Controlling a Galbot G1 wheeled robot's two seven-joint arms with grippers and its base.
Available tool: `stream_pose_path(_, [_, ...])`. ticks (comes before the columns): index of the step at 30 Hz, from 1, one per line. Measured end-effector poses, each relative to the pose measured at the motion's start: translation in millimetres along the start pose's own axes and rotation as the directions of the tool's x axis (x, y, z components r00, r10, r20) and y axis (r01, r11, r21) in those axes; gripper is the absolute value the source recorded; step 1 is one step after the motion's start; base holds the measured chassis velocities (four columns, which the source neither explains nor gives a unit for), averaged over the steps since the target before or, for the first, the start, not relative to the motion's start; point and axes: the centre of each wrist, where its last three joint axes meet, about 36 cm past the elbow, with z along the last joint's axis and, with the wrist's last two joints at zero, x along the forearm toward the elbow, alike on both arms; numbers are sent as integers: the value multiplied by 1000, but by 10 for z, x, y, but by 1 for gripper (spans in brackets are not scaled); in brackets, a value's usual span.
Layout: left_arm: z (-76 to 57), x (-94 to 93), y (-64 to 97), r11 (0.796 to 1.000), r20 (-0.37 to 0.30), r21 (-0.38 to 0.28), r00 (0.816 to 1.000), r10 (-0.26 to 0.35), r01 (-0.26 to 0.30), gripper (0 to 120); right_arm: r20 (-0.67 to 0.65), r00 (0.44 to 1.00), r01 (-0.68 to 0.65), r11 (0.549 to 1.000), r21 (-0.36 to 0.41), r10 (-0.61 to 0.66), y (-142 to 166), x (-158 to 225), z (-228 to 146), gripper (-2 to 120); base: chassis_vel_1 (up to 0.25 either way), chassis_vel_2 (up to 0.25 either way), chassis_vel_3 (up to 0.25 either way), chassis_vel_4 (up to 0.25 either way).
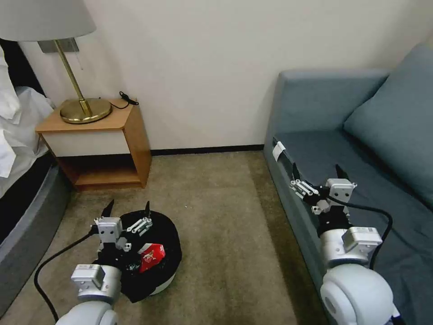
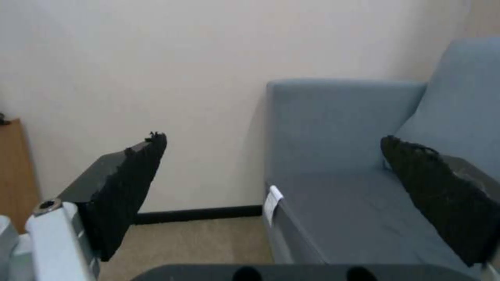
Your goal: Pick up the trash bin, then pick up the garbage on the floor and place it into the trash bin.
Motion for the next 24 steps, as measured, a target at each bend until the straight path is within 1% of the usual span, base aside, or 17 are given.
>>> stream_pose_path(10, [-27,5,30,1000,4,-16,1000,-22,22,100,-21,1000,5,1000,-23,-5,104,90,83,100,0,0,0,0])
stream_pose_path(24, [-29,6,34,1000,1,-16,1000,-25,25,100,-20,1000,9,1000,-25,-10,110,81,84,100,0,0,0,0])
